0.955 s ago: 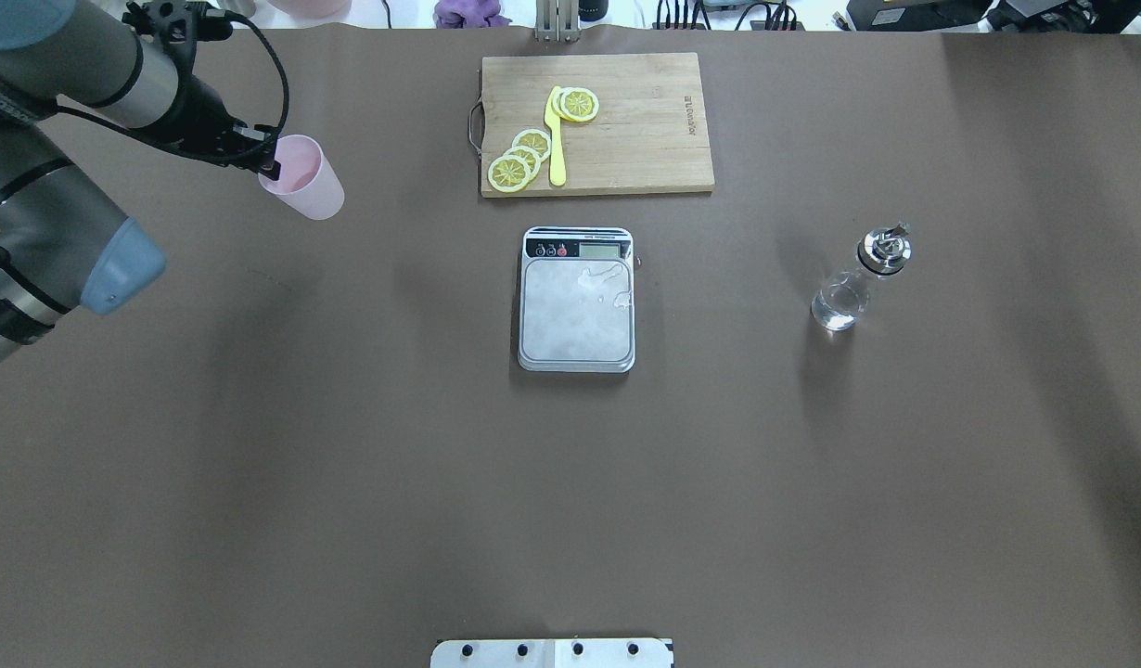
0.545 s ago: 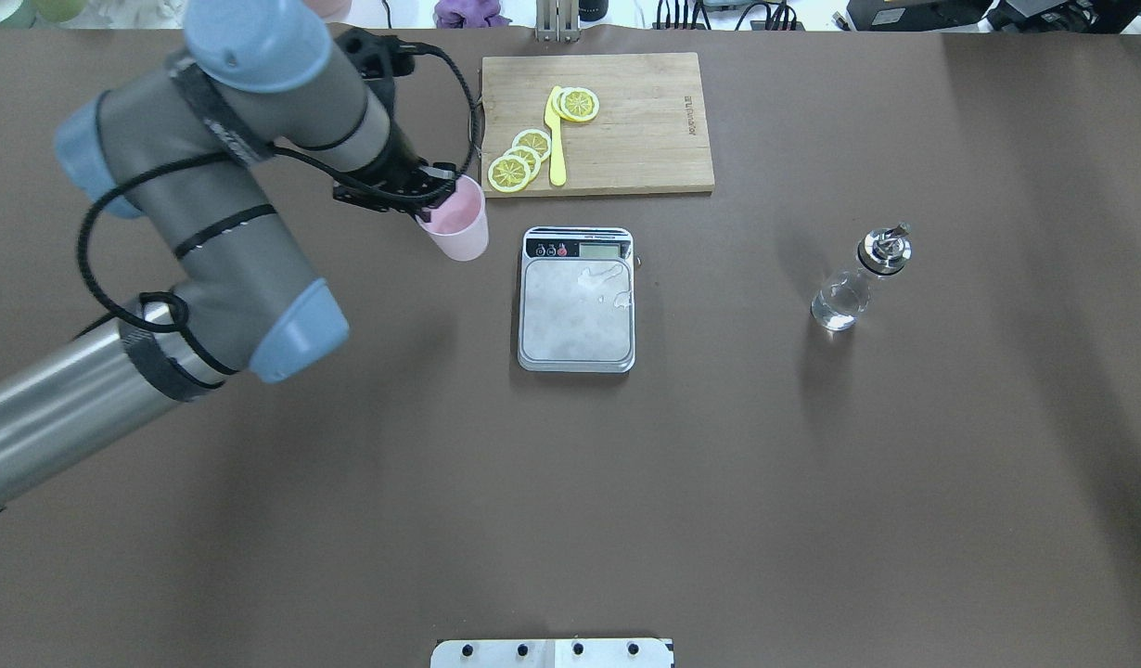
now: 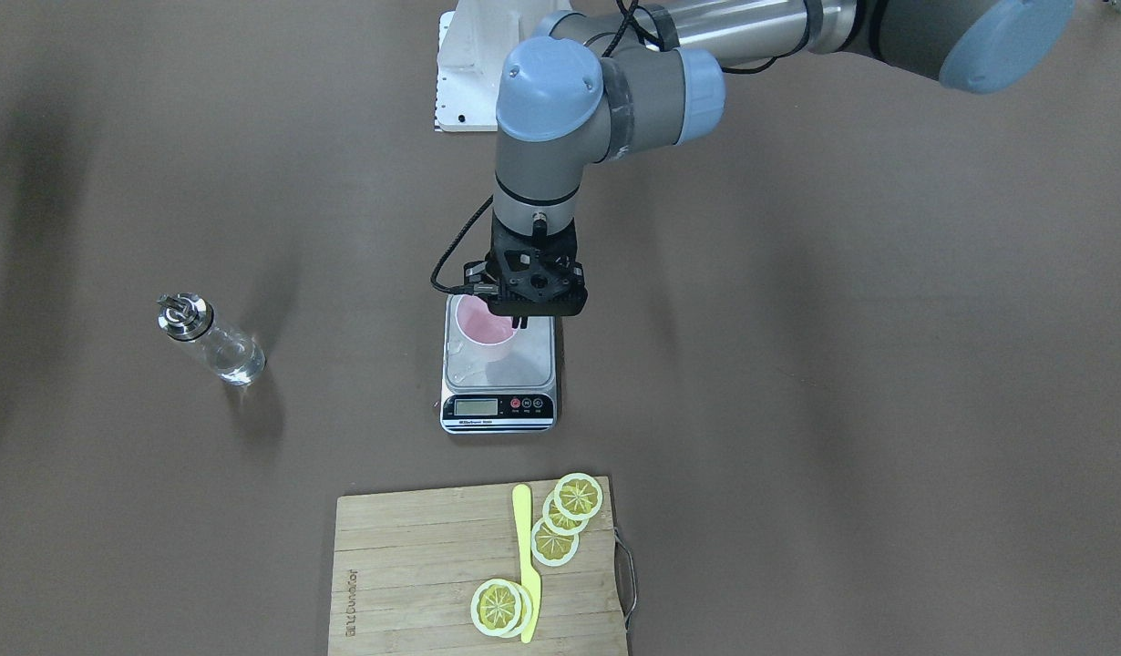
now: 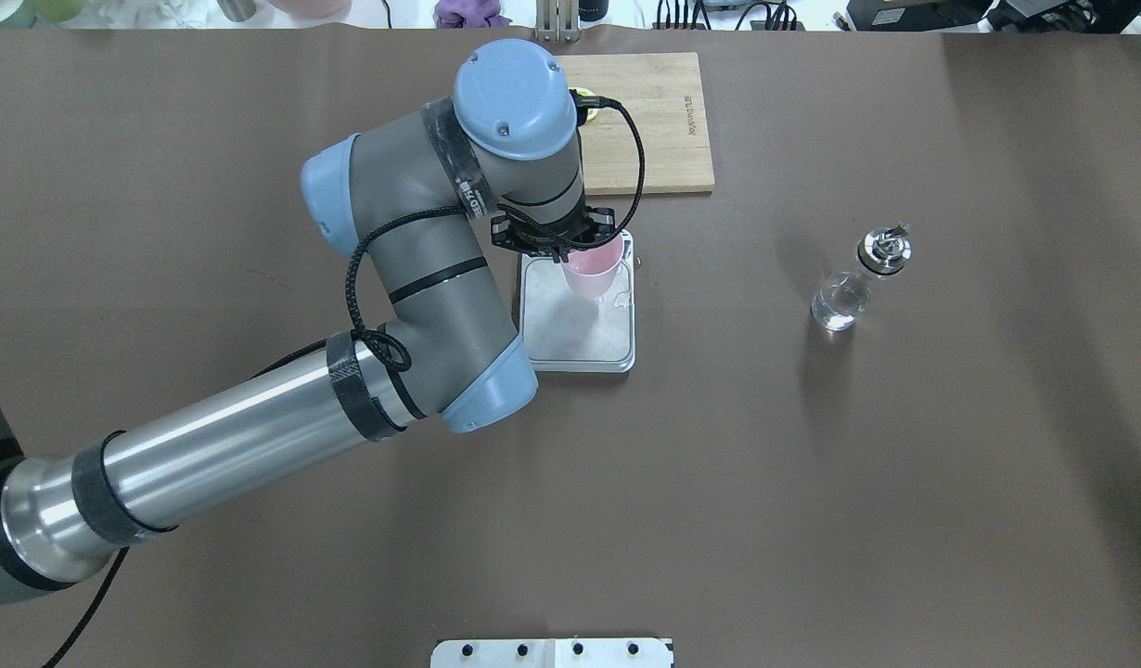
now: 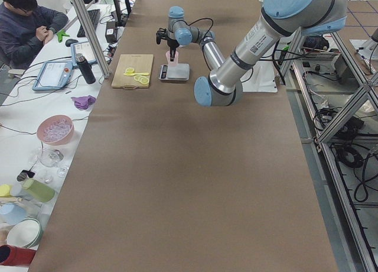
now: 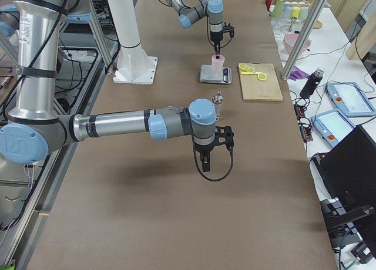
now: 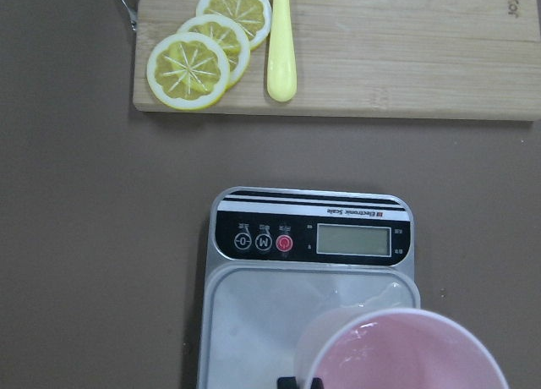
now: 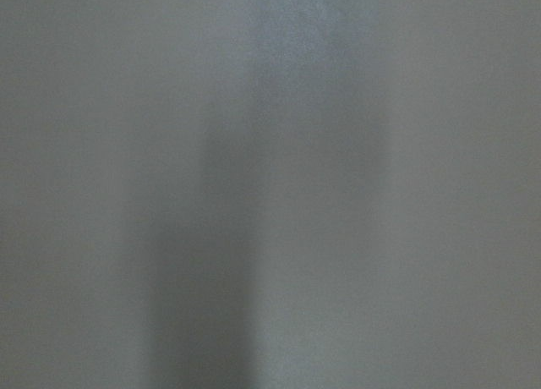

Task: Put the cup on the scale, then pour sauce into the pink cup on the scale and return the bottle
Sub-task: 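Carry the pink cup with the left gripper onto the scale and release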

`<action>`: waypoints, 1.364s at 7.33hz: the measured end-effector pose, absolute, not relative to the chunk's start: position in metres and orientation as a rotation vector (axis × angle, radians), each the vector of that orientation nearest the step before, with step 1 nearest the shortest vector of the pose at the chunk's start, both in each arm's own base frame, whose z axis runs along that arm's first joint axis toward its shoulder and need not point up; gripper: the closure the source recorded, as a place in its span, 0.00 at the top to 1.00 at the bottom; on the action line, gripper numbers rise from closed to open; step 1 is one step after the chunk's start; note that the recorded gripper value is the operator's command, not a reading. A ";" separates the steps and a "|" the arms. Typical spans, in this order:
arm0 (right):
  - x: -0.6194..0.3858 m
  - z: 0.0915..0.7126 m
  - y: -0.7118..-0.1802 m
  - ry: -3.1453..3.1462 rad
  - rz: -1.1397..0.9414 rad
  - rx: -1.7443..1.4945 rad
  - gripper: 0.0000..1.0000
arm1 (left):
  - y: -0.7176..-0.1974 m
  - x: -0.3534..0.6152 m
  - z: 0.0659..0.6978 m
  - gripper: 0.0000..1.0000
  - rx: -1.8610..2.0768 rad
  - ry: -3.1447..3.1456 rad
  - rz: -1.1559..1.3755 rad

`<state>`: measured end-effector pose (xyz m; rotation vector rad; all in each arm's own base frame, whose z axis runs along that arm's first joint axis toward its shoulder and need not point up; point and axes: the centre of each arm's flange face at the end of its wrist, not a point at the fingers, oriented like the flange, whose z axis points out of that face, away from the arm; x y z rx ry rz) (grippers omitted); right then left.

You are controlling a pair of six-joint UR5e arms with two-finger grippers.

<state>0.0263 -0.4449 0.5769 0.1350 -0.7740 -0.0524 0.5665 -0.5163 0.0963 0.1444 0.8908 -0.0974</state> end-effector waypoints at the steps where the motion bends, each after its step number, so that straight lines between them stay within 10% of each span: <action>1: 0.026 0.577 -0.445 -0.774 -0.052 0.136 1.00 | -0.516 0.572 0.100 0.00 0.144 0.881 -0.095; 7: 0.026 0.577 -0.445 -0.773 -0.051 0.135 1.00 | -0.514 0.574 0.126 0.06 0.150 0.878 -0.091; 9: 0.026 0.578 -0.445 -0.773 -0.052 0.134 1.00 | -0.514 0.573 0.136 0.98 0.161 0.898 -0.085; 10: 0.026 0.578 -0.445 -0.773 -0.052 0.134 1.00 | -0.512 0.571 0.134 0.99 0.165 0.906 -0.082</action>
